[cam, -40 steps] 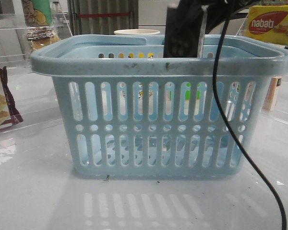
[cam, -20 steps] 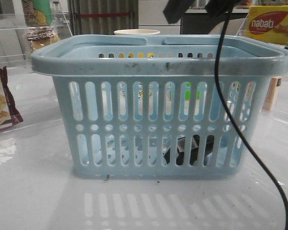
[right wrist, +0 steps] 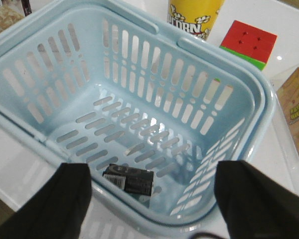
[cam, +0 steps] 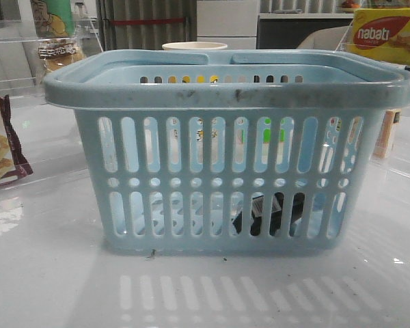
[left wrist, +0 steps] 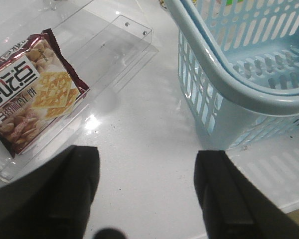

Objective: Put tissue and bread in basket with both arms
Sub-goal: 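Raise the right gripper out of the basket and pull it back, then reach the left gripper to the bagged bread roll and grasp it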

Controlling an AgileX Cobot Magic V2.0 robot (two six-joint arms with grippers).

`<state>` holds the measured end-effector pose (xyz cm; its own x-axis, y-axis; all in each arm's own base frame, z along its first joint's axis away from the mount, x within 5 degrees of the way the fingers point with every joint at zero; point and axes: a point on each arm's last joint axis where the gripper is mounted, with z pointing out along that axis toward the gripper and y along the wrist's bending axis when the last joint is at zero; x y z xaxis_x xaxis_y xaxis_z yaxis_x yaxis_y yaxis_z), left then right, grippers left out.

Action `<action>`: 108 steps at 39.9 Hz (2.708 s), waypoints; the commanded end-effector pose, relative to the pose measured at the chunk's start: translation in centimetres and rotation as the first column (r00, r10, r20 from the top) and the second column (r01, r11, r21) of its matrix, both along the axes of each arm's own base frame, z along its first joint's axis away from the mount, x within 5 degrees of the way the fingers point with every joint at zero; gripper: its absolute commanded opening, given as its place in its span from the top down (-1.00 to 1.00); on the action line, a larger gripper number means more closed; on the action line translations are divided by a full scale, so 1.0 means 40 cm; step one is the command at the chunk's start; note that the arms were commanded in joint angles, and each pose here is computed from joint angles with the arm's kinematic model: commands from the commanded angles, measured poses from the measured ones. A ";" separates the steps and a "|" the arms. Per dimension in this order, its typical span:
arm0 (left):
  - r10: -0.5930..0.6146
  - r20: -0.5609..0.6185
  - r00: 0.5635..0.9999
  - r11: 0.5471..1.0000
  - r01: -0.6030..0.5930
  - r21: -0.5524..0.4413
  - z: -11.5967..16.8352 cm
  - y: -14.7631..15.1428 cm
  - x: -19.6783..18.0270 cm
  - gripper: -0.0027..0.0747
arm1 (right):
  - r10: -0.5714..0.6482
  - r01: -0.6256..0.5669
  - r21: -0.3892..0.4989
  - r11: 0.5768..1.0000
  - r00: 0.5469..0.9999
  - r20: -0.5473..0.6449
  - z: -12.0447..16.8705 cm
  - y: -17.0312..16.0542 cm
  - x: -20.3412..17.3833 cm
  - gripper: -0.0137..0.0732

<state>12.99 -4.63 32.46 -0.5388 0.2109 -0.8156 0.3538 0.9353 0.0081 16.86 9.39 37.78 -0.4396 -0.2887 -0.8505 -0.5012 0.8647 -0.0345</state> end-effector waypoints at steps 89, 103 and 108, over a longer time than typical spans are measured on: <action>0.131 0.089 0.987 0.988 -0.138 0.068 0.089 -0.032 0.479 -0.76 | -0.005 0.001 0.040 0.999 0.995 0.099 -0.068 -0.108 -0.189 -0.73; 0.190 0.099 0.977 0.979 -0.196 0.059 0.070 -0.023 0.727 -0.76 | -0.005 0.001 0.040 0.999 0.995 0.099 -0.068 -0.108 -0.189 -0.73; 0.227 0.094 0.969 0.974 -0.227 -0.011 0.054 -0.006 0.787 -0.76 | -0.005 0.001 0.040 0.999 0.995 0.099 -0.068 -0.108 -0.189 -0.73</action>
